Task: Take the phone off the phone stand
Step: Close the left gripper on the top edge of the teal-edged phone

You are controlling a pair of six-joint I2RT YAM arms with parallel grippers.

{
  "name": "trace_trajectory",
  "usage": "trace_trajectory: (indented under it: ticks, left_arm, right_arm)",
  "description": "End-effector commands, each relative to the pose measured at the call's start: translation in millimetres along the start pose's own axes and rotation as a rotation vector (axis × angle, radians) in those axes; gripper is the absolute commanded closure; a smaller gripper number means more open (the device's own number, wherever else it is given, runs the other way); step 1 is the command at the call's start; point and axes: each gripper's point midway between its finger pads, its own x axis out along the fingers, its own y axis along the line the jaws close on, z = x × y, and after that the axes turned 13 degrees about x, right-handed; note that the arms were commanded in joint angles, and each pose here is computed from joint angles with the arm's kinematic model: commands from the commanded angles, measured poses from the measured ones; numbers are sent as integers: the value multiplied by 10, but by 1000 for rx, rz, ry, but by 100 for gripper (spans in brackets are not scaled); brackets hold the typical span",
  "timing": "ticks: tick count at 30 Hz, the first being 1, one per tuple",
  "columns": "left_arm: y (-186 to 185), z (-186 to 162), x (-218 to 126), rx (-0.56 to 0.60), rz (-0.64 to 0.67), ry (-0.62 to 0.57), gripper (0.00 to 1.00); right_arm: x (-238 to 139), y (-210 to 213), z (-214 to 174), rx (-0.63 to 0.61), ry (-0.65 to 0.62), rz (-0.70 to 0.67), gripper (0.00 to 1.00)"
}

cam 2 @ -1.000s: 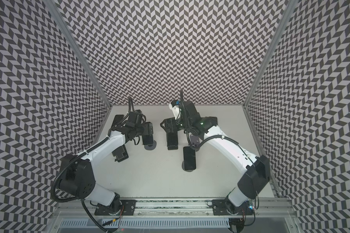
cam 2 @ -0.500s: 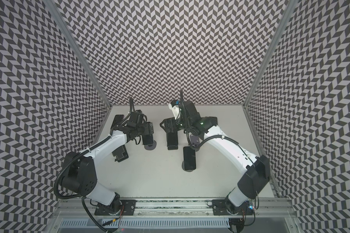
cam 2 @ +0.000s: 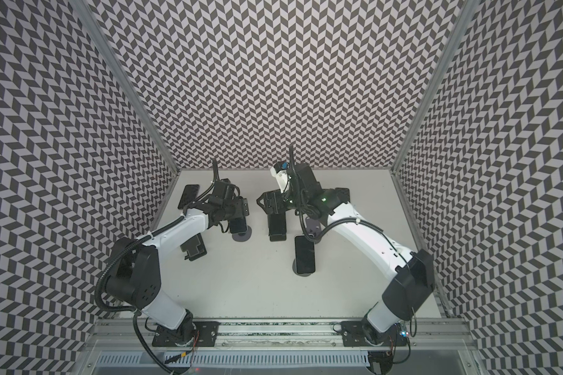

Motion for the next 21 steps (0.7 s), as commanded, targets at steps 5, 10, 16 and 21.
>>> trace_trajectory:
  ticks: [5,10,16,21]
  left_arm:
    - [-44,23,48,14,18,-12,12]
    - [-60,17,68,38,25,-8,15]
    - [-65,2,109,42,30,2,18]
    - [-62,-36,138,77,34,19,19]
  right_arm:
    - [-50,99,67,-17,-40,34,12]
    - [-37,86,54,-17,-35,31,12]
    - [-26,70,38,-23,-30,27,12]
    - [-20,56,25,-21,-28,24,12]
